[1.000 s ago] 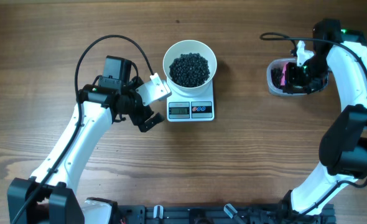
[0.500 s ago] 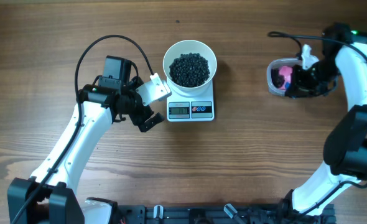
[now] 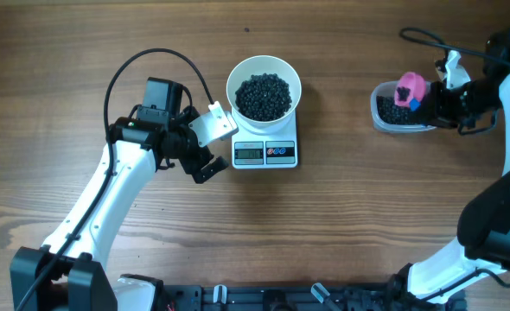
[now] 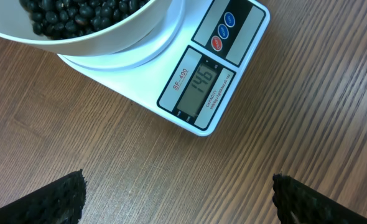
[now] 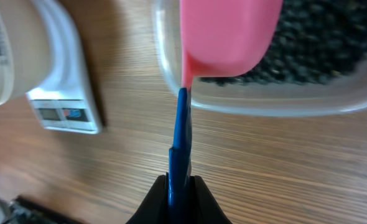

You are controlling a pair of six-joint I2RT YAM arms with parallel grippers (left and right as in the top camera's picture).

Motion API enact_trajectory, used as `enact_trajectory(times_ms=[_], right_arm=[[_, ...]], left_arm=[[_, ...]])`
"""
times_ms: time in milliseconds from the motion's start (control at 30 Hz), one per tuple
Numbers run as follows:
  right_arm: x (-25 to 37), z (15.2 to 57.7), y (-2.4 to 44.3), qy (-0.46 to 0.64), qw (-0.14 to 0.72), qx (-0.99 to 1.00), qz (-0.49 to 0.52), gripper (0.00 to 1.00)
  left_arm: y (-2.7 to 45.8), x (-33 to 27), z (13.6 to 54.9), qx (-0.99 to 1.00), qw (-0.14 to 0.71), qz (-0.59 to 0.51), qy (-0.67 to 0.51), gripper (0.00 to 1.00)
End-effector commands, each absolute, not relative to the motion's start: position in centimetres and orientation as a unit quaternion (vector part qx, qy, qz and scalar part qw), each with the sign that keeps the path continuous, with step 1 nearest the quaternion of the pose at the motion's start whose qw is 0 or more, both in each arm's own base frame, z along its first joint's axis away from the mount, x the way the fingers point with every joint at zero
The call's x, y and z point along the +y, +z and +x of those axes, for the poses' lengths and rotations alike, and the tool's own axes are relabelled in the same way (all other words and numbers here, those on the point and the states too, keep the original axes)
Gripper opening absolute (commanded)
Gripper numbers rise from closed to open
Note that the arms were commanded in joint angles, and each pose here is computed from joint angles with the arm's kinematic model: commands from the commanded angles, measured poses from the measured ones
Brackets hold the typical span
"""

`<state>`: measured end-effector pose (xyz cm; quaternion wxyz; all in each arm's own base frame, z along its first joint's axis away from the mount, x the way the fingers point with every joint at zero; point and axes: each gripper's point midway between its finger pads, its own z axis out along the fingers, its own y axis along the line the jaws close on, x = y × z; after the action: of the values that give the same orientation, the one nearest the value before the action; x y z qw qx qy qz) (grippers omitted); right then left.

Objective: Scoop item into bowl and weigh 150g on scale
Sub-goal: 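Return the scoop to the bean tub and dip it in, then carry the filled pink scoop over the white bowl with the right gripper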

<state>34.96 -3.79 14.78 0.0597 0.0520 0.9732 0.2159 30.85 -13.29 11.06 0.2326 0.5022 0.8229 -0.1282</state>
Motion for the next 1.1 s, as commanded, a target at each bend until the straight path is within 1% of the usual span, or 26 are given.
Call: enact_trajectory(times_ms=[0, 167, 367, 533, 800, 967, 1067], right_arm=[[-1.9, 35.8, 18.3, 0.291, 0.122, 0.949, 0.015, 0.04], [0.9, 36.8, 21.0, 0.387, 0.166, 0.907, -0.013, 0.04], [4.3, 37.1, 21.2, 0.399, 0.155, 0.903, -0.043, 0.04], [8.3, 38.1, 20.6, 0.374, 0.147, 0.912, -0.078, 0.04], [14.6, 39.1, 20.1, 0.330, 0.162, 0.919, -0.145, 0.05], [16.7, 39.0, 20.0, 0.286, 0.165, 0.929, -0.165, 0.04], [17.5, 39.1, 19.8, 0.236, 0.174, 0.938, -0.182, 0.04]], left_arm=[[11.1, -13.5, 30.9, 0.818, 0.236, 0.506, -0.137, 1.00], [11.1, -13.5, 30.9, 0.818, 0.236, 0.506, -0.137, 1.00], [11.1, -13.5, 30.9, 0.818, 0.236, 0.506, -0.137, 1.00], [11.1, -13.5, 30.9, 0.818, 0.236, 0.506, -0.137, 1.00], [11.1, -13.5, 30.9, 0.818, 0.236, 0.506, -0.137, 1.00], [11.1, -13.5, 30.9, 0.818, 0.236, 0.506, -0.137, 1.00], [11.1, -13.5, 30.9, 0.818, 0.236, 0.506, -0.137, 1.00]])
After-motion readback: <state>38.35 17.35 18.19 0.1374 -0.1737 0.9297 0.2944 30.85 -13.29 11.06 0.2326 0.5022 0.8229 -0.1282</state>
